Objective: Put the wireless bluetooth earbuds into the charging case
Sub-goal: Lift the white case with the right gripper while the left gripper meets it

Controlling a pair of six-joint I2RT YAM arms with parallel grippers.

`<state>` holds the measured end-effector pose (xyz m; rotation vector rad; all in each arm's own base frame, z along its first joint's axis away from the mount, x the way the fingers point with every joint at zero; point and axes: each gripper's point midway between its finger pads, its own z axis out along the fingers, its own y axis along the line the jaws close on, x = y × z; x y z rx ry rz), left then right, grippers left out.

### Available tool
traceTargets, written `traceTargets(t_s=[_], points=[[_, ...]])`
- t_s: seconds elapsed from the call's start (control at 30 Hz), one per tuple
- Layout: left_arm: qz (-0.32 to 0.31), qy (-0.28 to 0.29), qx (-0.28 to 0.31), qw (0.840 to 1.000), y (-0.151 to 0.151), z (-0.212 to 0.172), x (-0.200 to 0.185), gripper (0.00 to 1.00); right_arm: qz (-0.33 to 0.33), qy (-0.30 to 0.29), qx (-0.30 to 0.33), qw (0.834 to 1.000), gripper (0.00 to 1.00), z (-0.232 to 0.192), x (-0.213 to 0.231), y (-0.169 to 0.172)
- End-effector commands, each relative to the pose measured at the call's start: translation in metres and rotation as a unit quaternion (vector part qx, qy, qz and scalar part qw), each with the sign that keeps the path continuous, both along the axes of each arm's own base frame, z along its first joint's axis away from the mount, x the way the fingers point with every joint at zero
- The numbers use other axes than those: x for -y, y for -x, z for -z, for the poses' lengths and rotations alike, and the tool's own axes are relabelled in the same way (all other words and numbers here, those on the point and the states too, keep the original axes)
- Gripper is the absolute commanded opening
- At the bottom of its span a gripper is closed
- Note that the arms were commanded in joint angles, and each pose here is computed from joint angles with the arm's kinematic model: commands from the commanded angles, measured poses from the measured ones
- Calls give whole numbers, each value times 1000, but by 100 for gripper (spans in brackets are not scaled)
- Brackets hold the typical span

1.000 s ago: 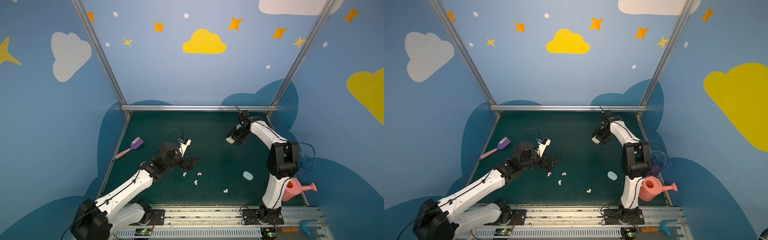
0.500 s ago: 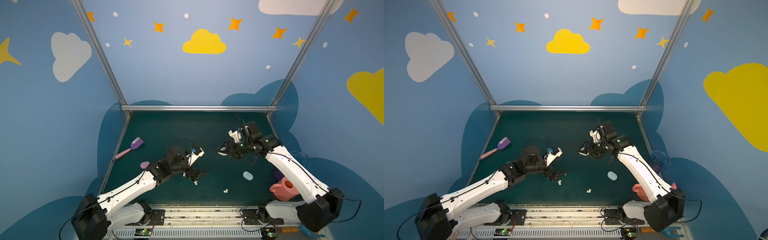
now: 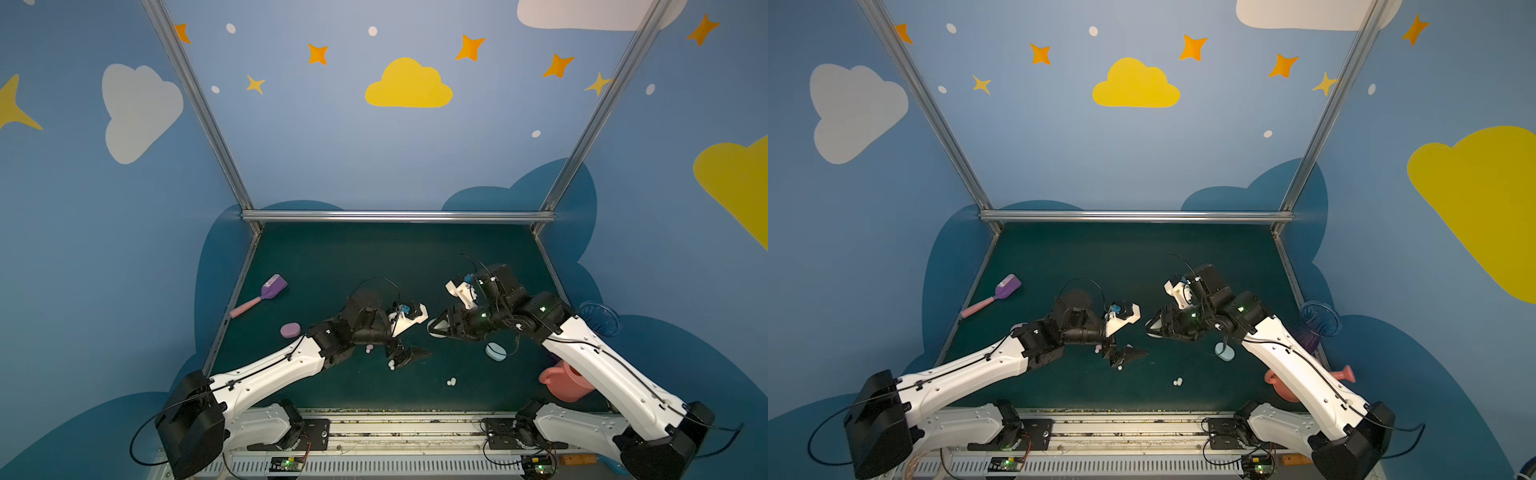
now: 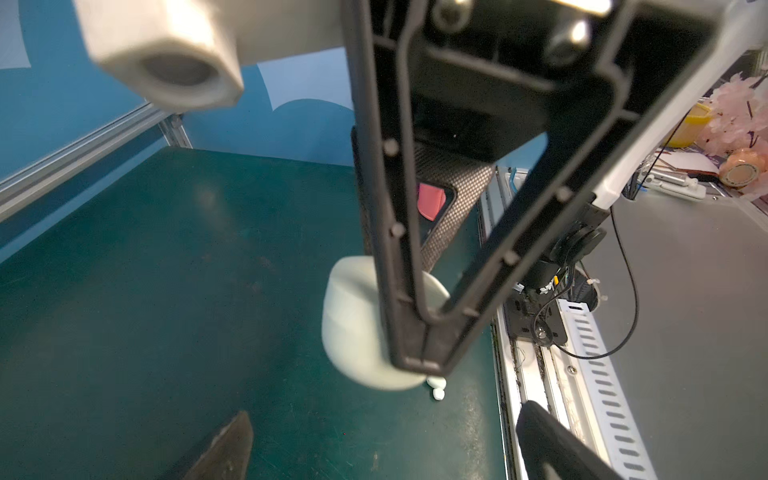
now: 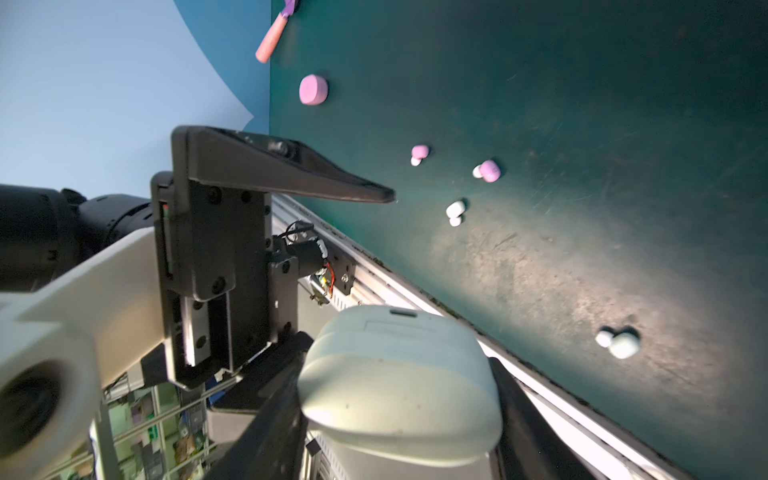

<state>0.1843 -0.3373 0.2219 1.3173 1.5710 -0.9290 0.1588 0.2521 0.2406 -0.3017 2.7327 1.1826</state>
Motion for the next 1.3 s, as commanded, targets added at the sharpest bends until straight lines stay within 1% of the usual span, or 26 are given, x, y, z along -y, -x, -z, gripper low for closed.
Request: traceTargets(t_s=[0.0,0.2,0.3,0.43,0.53,0.9,1.17,1.23,1.27], points=[[21,10,26,999,6,-10,5,95,-15,-11,-3,1000,54,-3,-11,6],[25,17,35,999,10,-13,7,90,-28,-20,-6,999,55,-4,-25,6],[27,18,38,999,10,-15,7,84,-31,-21,-7,999,55,-5,-28,5],[33,14,38,999,12,-15,7,73,-29,-23,-7,999,55,-7,-30,4],[40,10,34,999,15,-14,8,68,-28,-26,-7,999,55,-9,-31,4],[47,2,33,998,17,-11,10,64,-25,-41,-5,999,55,-17,-33,4],[53,-1,30,998,20,-10,11,52,-15,-52,-3,999,55,-23,-33,3],[54,-4,28,998,20,-8,12,52,-12,-58,-4,998,55,-25,-33,3],[54,-6,26,998,19,-8,12,54,-11,-60,-5,998,55,-26,-34,3]])
